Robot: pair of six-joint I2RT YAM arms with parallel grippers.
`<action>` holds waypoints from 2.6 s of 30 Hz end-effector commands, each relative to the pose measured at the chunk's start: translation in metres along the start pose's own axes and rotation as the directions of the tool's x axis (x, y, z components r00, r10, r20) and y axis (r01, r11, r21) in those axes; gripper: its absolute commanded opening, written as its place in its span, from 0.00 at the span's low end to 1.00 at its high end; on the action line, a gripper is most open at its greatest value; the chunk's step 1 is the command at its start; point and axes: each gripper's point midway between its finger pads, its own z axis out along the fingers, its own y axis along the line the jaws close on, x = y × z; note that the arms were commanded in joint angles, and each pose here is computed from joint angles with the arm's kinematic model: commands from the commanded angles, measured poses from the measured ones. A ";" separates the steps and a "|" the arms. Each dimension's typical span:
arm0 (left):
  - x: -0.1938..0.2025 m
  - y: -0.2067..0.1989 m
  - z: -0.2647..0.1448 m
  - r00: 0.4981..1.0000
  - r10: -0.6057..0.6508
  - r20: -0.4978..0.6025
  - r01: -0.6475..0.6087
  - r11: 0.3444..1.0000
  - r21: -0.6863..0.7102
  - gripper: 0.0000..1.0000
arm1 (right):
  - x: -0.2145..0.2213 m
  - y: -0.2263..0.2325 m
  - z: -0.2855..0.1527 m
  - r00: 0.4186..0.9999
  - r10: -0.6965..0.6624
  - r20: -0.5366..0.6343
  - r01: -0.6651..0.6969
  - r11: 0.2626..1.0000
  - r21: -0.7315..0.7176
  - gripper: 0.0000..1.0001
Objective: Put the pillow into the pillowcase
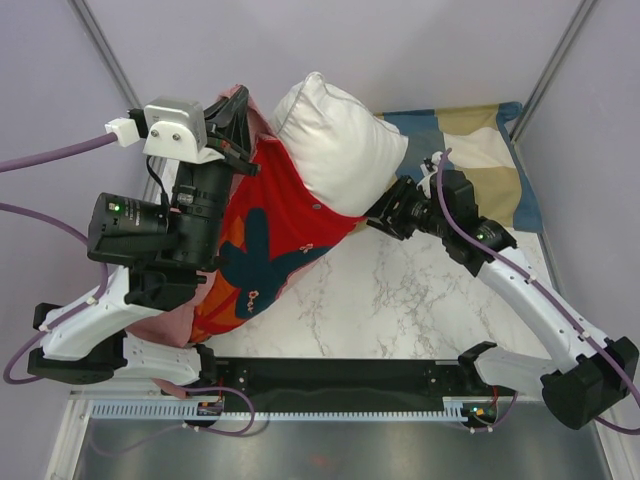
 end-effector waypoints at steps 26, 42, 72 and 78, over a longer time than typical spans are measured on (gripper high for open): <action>-0.063 0.023 0.000 0.967 -0.163 0.197 0.159 0.987 0.034 0.04 | -0.045 0.053 0.004 0.993 -0.045 0.111 0.057 0.992 -0.113 0.00; -0.048 0.059 -0.027 0.937 -0.336 0.092 0.335 0.942 0.024 0.05 | -0.148 0.360 -0.340 0.460 -0.065 0.885 0.740 0.579 -0.342 0.00; 0.029 0.084 -0.095 0.744 -0.667 -0.024 0.667 0.745 -0.009 0.02 | -0.141 0.354 -0.454 0.202 0.186 0.962 0.798 0.538 -0.272 0.00; -0.113 0.108 -0.055 0.719 -0.688 0.095 0.670 0.723 0.166 0.02 | -0.159 0.305 -0.380 0.241 0.023 0.970 0.699 0.689 -0.190 0.00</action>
